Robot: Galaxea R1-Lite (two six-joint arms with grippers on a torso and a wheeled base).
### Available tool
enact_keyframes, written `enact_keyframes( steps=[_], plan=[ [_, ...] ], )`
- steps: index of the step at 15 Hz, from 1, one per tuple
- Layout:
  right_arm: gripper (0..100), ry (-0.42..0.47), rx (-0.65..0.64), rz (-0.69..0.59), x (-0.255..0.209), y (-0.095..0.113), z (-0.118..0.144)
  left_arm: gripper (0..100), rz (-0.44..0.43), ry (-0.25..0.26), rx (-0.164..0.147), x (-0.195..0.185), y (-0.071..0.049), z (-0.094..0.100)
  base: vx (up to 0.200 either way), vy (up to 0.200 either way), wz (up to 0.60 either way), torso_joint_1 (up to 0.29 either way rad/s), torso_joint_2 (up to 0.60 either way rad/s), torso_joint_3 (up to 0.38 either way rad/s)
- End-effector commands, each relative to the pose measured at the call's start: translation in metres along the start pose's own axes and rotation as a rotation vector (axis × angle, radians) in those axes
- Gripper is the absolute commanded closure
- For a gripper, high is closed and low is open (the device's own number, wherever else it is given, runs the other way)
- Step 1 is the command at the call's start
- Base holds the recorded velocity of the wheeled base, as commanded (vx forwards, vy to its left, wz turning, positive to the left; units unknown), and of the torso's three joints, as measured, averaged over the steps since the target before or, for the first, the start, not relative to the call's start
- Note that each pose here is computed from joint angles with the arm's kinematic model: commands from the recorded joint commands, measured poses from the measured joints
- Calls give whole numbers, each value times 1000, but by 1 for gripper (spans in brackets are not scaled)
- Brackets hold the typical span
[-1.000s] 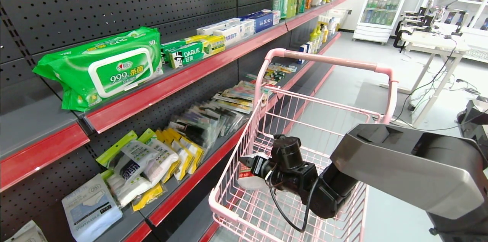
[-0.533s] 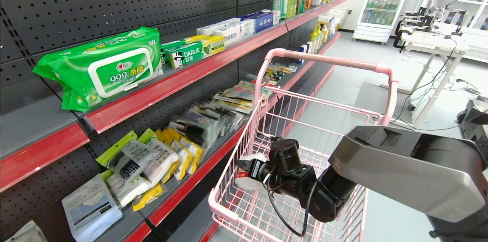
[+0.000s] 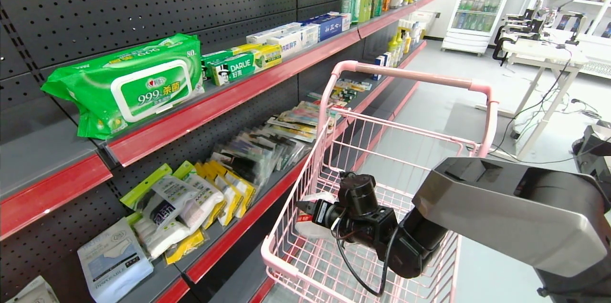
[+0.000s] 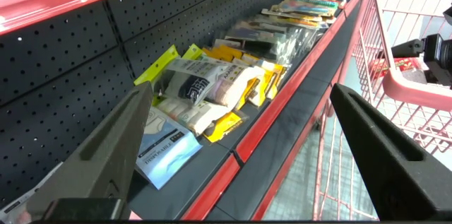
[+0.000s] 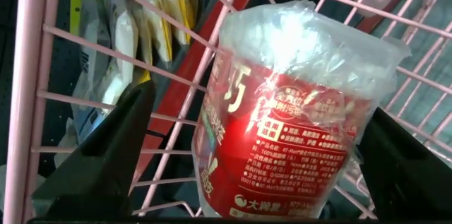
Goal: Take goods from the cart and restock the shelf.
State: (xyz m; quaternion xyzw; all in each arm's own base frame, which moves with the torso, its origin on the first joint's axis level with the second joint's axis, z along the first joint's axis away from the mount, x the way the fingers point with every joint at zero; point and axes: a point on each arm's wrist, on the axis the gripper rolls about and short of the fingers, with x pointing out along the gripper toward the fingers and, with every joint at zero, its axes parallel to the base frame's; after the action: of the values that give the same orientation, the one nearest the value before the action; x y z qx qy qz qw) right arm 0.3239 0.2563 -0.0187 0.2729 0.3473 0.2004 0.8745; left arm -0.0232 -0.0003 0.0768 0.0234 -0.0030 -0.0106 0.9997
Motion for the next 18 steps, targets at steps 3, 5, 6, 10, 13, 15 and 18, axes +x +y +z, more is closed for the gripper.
enact_keyframes(
  steps=[3, 5, 6, 10, 13, 15, 18],
  plan=[
    [100, -1, 0, 1, 0, 1, 0, 0, 0, 1, 1, 0, 0, 0, 0, 0, 0, 0, 0, 0],
    [100, -1, -1, 3, 0, 1, 0, 0, 0, 1, 1, 0, 0, 0, 0, 0, 0, 0, 0, 0],
    [100, 0, -2, 2, 1, 1, -1, 0, 0, 1, 1, 0, 0, 0, 0, 0, 0, 0, 0, 0],
    [100, -6, -4, -2, 1, 1, 0, 0, 0, 1, 1, 0, 0, 0, 0, 0, 0, 0, 0, 0],
    [100, -53, 0, -27, -2, 3, 5, 0, 0, 1, 1, 0, 0, 0, 0, 0, 0, 0, 0, 0],
    [100, -98, -6, -49, -15, 8, 14, 0, 0, 1, -1, 0, 0, 0, 0, 0, 0, 0, 0, 0],
    [100, -115, -55, -61, -45, 10, 24, 0, 0, 1, -2, 0, 0, 0, 0, 0, 0, 0, 0, 0]
  ],
)
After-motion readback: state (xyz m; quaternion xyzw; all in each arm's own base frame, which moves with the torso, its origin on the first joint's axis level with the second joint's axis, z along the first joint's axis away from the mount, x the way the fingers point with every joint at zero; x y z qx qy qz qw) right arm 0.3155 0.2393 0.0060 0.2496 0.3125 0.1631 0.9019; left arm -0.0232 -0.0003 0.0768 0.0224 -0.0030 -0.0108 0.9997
